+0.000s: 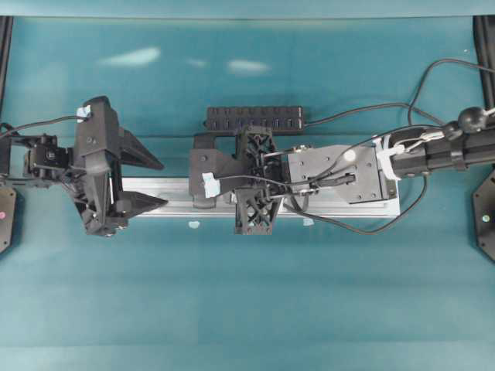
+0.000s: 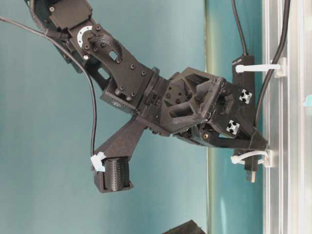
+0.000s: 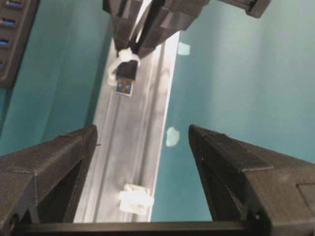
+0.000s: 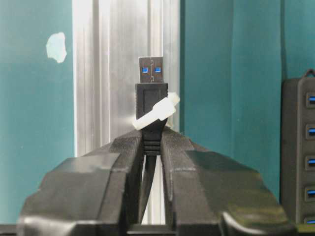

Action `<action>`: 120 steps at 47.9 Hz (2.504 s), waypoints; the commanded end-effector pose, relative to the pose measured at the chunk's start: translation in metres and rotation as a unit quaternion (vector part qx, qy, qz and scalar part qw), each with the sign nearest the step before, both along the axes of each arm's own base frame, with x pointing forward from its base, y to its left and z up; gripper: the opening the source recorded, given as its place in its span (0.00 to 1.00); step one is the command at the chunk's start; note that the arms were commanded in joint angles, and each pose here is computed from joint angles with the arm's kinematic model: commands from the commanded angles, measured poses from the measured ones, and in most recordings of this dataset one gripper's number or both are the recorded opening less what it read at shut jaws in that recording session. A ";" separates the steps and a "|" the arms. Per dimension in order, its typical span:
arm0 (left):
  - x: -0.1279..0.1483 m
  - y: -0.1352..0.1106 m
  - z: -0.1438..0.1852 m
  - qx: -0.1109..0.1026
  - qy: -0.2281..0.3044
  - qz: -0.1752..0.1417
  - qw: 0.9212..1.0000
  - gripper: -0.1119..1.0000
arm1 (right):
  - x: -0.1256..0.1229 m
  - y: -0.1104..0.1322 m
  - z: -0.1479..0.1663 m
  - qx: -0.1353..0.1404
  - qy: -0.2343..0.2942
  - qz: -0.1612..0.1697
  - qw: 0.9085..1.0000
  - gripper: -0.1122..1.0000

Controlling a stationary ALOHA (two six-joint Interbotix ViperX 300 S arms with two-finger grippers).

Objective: Pass the USB cable through three rings with both arms.
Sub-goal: 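Move the left gripper in and close it on the plug past the ring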

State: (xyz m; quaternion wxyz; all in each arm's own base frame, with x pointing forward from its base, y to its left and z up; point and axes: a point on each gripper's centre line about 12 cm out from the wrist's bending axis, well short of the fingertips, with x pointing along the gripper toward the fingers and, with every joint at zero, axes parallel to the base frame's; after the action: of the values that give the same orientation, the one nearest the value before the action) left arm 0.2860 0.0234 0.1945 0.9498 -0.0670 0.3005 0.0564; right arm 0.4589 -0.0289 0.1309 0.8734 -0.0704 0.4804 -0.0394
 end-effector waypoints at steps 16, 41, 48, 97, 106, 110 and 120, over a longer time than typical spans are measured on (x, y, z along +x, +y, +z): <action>0.021 0.002 -0.011 0.006 -0.012 -0.003 1.000 0.87 | 0.009 0.000 0.020 0.014 -0.061 -0.003 0.998 0.03; 0.056 0.016 -0.052 0.056 0.018 -0.027 0.998 0.87 | 0.002 0.001 0.016 0.027 -0.061 -0.018 0.998 0.03; 0.061 0.016 -0.060 0.056 0.016 -0.027 0.998 0.87 | 0.003 0.002 0.016 0.027 -0.065 -0.015 0.997 0.03; 0.063 0.016 -0.060 0.058 -0.001 -0.027 0.998 0.77 | 0.002 0.004 0.017 0.030 -0.074 -0.012 0.997 0.03; 0.063 0.016 -0.060 0.058 0.002 -0.027 0.998 0.76 | 0.002 0.003 0.016 0.030 -0.074 -0.012 0.997 0.03; 0.063 0.016 -0.060 0.059 0.001 -0.027 0.998 0.71 | 0.002 0.004 0.017 0.029 -0.073 -0.011 0.997 0.03; 0.063 0.016 -0.060 0.059 0.000 -0.027 0.998 0.44 | 0.002 0.004 0.016 0.029 -0.073 -0.011 0.997 0.03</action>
State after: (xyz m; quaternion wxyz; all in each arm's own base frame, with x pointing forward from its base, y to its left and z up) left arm 0.3440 0.0387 0.1252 0.9478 -0.0049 0.3153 0.0474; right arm 0.4580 -0.0311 0.1317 0.8969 -0.0395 0.4384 -0.0437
